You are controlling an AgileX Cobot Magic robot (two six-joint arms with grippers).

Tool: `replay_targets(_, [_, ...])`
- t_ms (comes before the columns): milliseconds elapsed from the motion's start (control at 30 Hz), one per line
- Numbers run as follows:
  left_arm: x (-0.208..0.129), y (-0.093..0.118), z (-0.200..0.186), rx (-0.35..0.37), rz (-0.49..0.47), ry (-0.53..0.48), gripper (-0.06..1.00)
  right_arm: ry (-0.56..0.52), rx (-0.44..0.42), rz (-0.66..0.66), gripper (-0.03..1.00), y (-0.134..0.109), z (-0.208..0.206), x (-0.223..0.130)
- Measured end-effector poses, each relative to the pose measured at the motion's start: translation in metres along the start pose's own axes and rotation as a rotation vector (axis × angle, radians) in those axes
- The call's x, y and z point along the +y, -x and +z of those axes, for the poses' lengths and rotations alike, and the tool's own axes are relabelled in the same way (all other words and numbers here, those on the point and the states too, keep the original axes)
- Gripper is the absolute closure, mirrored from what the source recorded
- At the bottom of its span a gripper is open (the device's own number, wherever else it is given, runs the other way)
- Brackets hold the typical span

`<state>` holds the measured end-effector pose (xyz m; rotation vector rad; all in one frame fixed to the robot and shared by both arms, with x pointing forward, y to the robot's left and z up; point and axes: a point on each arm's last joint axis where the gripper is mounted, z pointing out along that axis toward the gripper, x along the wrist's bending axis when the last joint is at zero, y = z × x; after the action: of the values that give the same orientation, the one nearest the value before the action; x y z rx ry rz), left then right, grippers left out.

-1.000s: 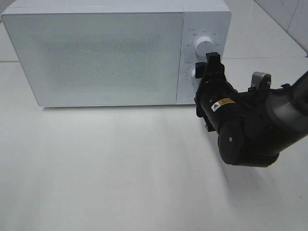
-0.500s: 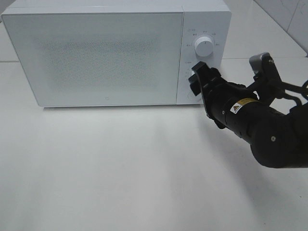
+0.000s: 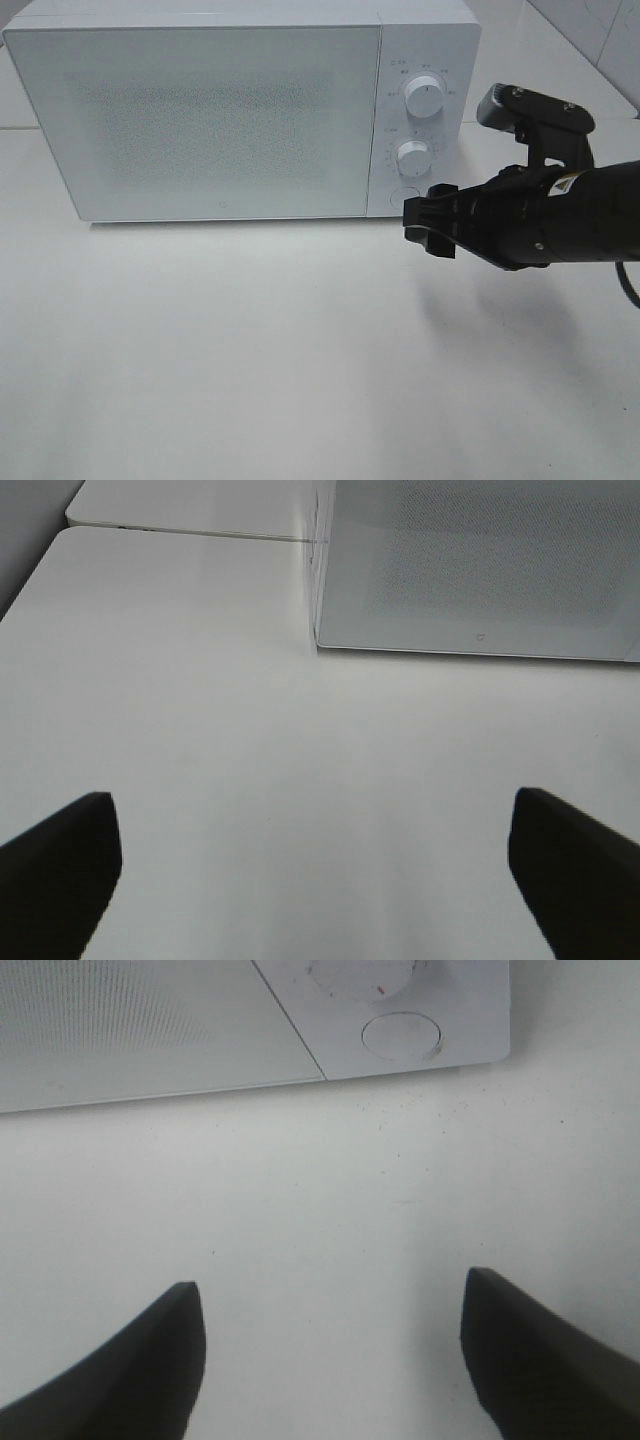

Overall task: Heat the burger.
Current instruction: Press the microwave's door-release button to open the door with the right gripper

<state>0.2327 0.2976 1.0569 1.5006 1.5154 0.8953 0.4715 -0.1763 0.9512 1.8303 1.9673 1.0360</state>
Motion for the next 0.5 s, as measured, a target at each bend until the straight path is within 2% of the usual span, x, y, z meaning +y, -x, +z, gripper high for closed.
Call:
replay_targets(100, [0.0,0.0,0.0,0.0,0.0,0.0,-0.03,-0.053,0.016,-0.043,0.28,0.003,-0.015,0.005])
replay_targets(133, [0.0,0.0,0.0,0.0,0.0,0.0,-0.03,-0.112,0.024,-0.078,0.28,0.004,-0.024,0.004])
replay_targets(167, [0.0,0.0,0.0,0.0,0.0,0.0,-0.03,-0.112,0.024,-0.078,0.28,0.004,-0.024,0.004])
replay_targets(333, [0.0,0.0,0.0,0.0,0.0,0.0,-0.03,-0.271,0.019,-0.215,0.28,0.007,-0.052,-0.007])
replay_targets(500, [0.0,0.0,0.0,0.0,0.0,0.0,-0.03,-0.343,-0.001,-0.263,0.28,0.009,-0.071,-0.013])
